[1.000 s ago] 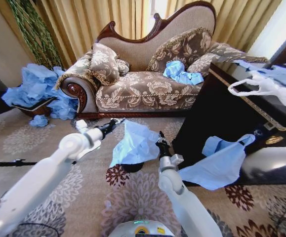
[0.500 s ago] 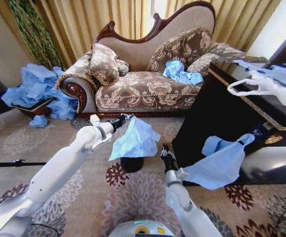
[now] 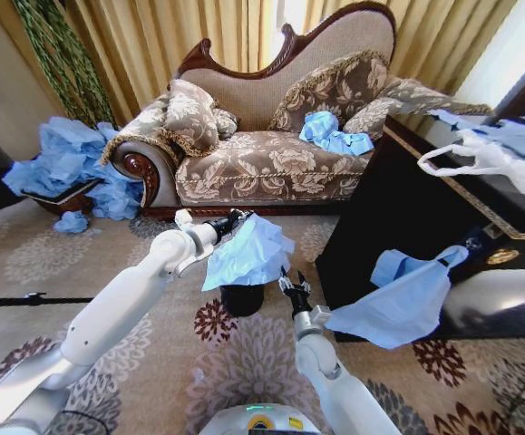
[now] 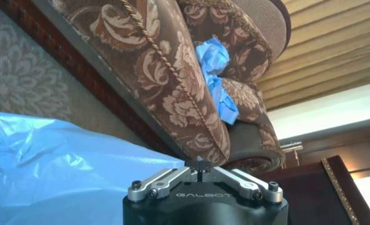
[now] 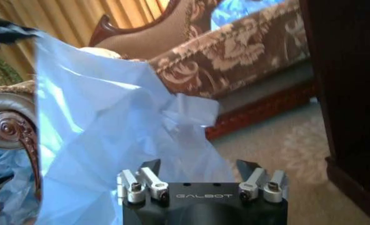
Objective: Place a garbage bag over the trash bin.
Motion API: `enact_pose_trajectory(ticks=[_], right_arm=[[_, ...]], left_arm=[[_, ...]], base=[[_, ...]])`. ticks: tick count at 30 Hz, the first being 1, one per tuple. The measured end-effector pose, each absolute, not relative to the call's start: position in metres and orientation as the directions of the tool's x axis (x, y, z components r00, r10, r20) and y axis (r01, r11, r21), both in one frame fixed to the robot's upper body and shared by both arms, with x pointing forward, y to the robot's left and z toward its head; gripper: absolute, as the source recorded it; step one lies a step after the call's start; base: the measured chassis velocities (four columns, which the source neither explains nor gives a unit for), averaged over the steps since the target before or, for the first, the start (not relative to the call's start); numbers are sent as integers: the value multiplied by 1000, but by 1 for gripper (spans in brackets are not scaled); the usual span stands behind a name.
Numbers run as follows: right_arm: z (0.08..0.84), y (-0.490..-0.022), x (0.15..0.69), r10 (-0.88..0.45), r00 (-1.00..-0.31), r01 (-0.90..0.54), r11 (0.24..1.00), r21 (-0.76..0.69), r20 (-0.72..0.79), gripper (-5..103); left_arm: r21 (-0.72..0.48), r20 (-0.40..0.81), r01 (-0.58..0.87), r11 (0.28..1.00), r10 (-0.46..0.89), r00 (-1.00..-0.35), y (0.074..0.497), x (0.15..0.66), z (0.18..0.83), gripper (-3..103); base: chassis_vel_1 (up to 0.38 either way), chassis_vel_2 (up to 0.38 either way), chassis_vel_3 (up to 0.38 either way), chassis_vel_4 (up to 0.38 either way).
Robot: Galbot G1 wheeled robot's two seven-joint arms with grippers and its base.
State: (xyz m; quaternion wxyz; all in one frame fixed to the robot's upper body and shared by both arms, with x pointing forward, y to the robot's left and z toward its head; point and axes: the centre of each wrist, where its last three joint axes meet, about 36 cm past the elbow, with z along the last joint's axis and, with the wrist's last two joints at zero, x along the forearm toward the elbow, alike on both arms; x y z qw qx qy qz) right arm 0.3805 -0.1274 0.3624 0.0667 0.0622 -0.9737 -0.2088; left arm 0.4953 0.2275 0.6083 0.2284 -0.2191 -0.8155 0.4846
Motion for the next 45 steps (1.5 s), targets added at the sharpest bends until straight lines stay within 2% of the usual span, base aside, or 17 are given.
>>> enact_pose_trajectory(ticks=[3, 13, 19, 26, 33, 35, 37, 39, 45], right_arm=[[362, -135, 402, -141, -976, -45, 873, 486, 164, 97], [383, -166, 440, -221, -936, 7, 765, 644, 272, 100], [398, -163, 429, -399, -885, -132, 710, 692, 241, 100], [367, -149, 454, -490, -838, -215, 702, 679, 241, 100], [359, -153, 478, -468, -851, -219, 729, 648, 238, 101], [357, -160, 477, -453, -859, -220, 747, 627, 238, 99], [358, -167, 471, -441, -866, -219, 759, 613, 236, 91], [358, -175, 460, -428, -875, -220, 770, 598, 228, 99], [355, -176, 460, -428, -877, -224, 767, 601, 219, 100]], left_arm=[[-892, 158, 134, 432, 575, -803, 236, 486, 610, 0], [-889, 166, 127, 440, 568, -806, 250, 470, 607, 0], [-888, 166, 131, 441, 572, -804, 249, 467, 607, 0], [-884, 169, 134, 448, 573, -802, 250, 464, 608, 0], [-881, 171, 136, 453, 574, -800, 251, 462, 611, 0], [-881, 169, 140, 453, 576, -800, 252, 461, 613, 0], [-880, 166, 143, 452, 576, -800, 253, 461, 616, 0], [-880, 159, 150, 452, 576, -802, 254, 461, 620, 0], [-877, 149, 159, 453, 572, -806, 256, 460, 627, 0]], base=[[0, 0, 0, 0], [0, 0, 0, 0], [0, 0, 0, 0], [0, 0, 0, 0], [0, 0, 0, 0], [0, 0, 0, 0], [0, 0, 0, 0], [0, 0, 0, 0], [0, 0, 0, 0]])
